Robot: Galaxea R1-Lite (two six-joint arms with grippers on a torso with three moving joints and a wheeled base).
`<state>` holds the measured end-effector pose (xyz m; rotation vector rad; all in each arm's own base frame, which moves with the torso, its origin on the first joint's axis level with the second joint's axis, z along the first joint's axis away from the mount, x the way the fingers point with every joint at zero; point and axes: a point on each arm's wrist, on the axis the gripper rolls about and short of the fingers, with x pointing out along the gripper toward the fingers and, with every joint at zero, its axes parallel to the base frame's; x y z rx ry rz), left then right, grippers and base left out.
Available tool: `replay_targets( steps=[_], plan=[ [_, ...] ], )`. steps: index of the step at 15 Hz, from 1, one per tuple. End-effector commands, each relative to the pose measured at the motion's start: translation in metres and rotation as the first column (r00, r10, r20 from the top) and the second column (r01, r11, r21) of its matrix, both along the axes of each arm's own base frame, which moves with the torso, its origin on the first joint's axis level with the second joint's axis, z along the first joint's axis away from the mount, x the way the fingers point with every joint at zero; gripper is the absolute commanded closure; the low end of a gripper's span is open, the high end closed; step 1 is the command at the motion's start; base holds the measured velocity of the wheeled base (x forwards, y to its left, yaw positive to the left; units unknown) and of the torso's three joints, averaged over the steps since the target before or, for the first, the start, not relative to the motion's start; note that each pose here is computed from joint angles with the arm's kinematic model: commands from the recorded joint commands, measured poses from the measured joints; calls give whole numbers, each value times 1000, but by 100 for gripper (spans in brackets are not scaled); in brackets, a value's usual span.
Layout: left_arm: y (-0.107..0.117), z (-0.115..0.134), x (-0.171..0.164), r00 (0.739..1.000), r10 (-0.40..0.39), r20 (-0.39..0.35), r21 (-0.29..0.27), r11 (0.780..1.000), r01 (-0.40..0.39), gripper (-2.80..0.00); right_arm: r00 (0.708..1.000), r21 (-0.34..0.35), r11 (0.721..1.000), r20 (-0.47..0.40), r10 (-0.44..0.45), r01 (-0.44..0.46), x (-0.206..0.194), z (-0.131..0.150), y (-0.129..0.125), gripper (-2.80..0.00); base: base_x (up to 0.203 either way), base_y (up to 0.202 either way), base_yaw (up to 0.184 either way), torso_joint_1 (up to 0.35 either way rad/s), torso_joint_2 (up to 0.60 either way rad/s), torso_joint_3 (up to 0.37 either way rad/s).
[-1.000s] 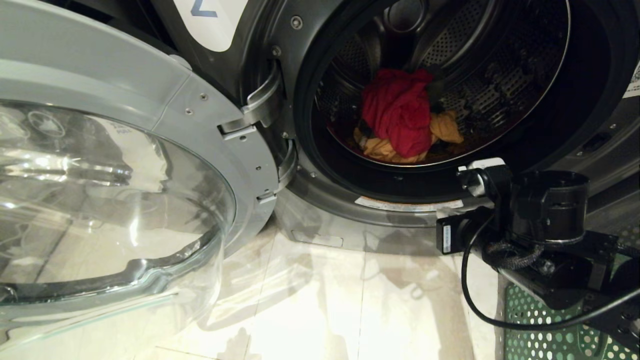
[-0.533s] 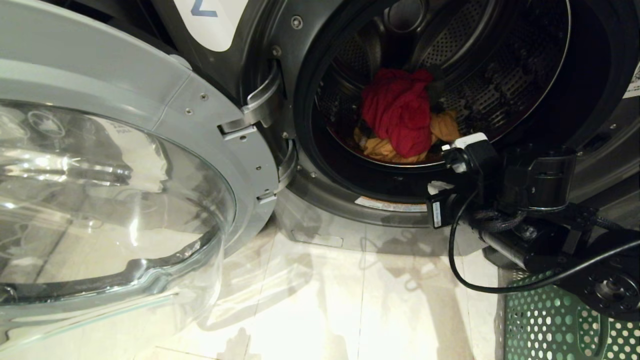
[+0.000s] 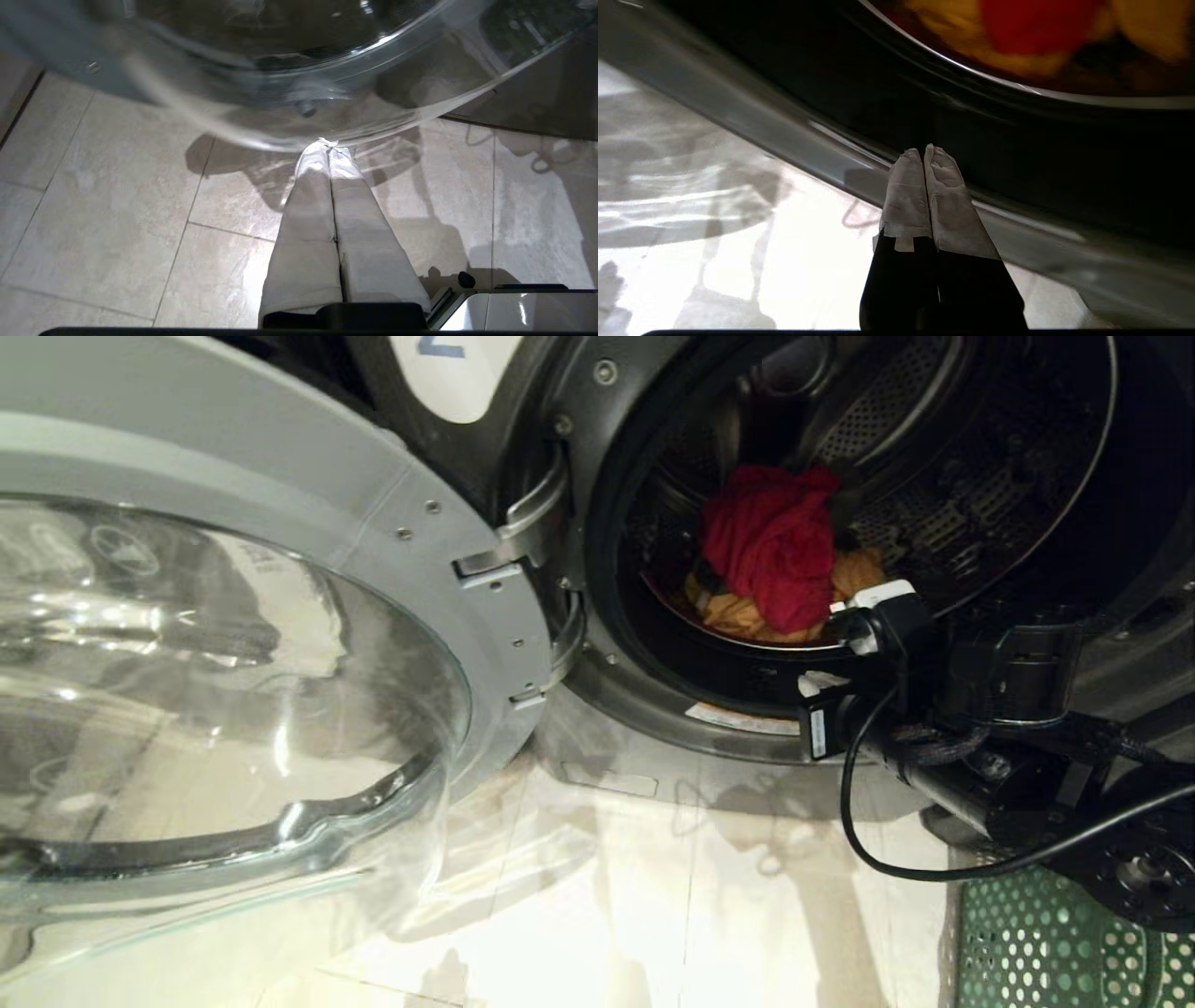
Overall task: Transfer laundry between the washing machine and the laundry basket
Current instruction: Pick a cloth and place it into the basket
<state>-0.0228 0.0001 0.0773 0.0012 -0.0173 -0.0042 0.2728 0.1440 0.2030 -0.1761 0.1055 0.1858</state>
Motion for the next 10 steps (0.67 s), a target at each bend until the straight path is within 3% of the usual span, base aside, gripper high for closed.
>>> replay_targets(
  steps=[1,6,10],
  plan=[
    [0,-2,0,1000,1,-5,-1,1000,-1,0,1000,0,1000,1,-4,4,0,-1,0,0,3,-5,167,11,-1,-1],
    [0,-2,0,1000,1,-5,-1,1000,-1,0,994,-8,994,-2,-113,113,15,-4,-29,0,1,-7,160,3,2,4],
    [0,-2,0,1000,0,-5,-1,1000,0,0,964,-35,964,44,-263,265,25,4,-76,0,0,-1,19,1,0,1]
  ],
)
